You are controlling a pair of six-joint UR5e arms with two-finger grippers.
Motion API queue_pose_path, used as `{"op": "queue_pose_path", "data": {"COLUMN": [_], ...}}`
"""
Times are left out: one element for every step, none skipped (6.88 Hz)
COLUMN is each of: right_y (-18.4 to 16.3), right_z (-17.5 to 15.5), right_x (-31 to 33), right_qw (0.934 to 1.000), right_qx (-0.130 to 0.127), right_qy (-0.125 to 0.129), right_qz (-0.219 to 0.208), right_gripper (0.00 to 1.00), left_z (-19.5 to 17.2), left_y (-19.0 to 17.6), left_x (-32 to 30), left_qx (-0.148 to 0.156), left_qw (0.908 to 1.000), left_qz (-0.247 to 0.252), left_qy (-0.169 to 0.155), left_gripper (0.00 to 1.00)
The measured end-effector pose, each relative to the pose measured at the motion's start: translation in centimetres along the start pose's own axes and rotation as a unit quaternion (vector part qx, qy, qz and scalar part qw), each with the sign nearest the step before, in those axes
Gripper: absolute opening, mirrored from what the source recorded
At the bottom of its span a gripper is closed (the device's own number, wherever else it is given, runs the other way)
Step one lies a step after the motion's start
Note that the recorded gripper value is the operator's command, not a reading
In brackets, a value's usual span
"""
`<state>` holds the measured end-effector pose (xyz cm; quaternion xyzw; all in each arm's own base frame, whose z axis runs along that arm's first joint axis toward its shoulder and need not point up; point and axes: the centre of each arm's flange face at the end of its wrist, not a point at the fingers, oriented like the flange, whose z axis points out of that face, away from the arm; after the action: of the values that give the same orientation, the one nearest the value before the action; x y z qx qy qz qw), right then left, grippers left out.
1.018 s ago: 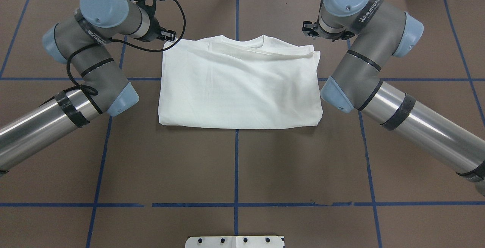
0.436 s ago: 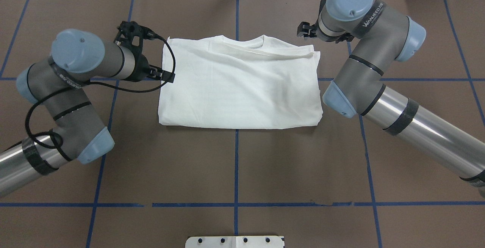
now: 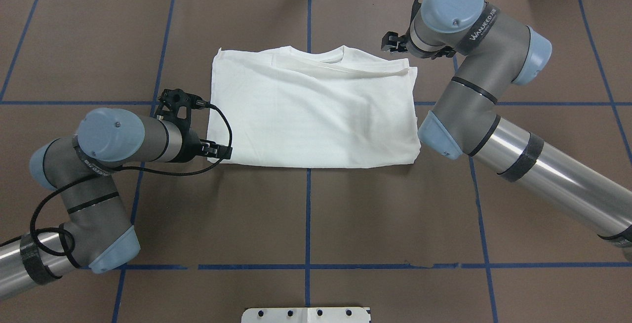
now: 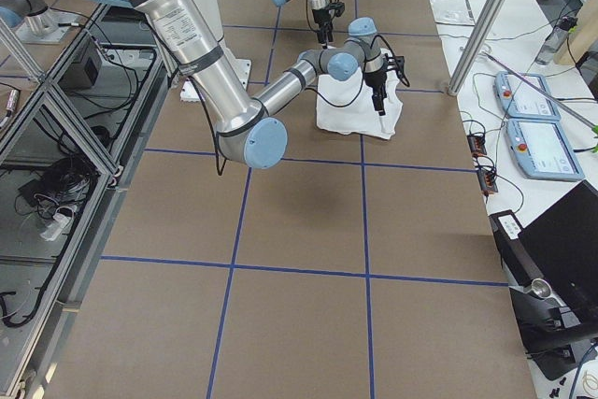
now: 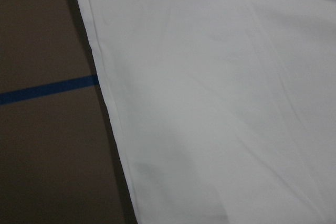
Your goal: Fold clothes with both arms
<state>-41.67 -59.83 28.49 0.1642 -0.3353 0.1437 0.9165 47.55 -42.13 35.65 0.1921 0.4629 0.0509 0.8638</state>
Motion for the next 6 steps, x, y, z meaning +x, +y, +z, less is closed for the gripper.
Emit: {"op": "queue_pose_path", "data": {"right_y": [0.15, 0.19, 0.21, 0.27, 0.36, 0.44], "right_z": [-0.10, -0.15, -0.23, -0.26, -0.23, -0.23], "right_x": [-0.20, -0.27, -0.32, -0.35, -0.39, -0.45], "right_qw": [1.0000, 1.0000, 1.0000, 1.0000, 1.0000, 1.0000], "right_qx": [0.001, 0.002, 0.002, 0.002, 0.002, 0.002], "right_qy": [-0.004, -0.006, -0.007, -0.008, -0.008, -0.008], "right_qz": [0.000, -0.001, -0.001, -0.002, -0.002, -0.003], "right_gripper": [1.00, 1.00, 1.00, 1.00, 1.00, 1.00], "left_z": [0.34, 0.43, 0.39, 0.30, 0.23, 0.12], "left_y": [0.71, 0.92, 0.94, 0.90, 0.91, 0.86], "left_x": [0.44, 0.81, 1.07, 1.24, 1.26, 0.88], "left_qx": [-0.002, -0.003, -0.003, -0.002, -0.002, -0.001], "left_qw": [1.0000, 0.9999, 0.9999, 0.9999, 0.9999, 1.0000], "left_qz": [-0.007, -0.012, -0.014, -0.014, -0.013, -0.007], "left_qy": [0.001, 0.002, 0.005, 0.006, 0.007, 0.005], "left_gripper": [0.28, 0.00, 0.00, 0.00, 0.00, 0.00]}}
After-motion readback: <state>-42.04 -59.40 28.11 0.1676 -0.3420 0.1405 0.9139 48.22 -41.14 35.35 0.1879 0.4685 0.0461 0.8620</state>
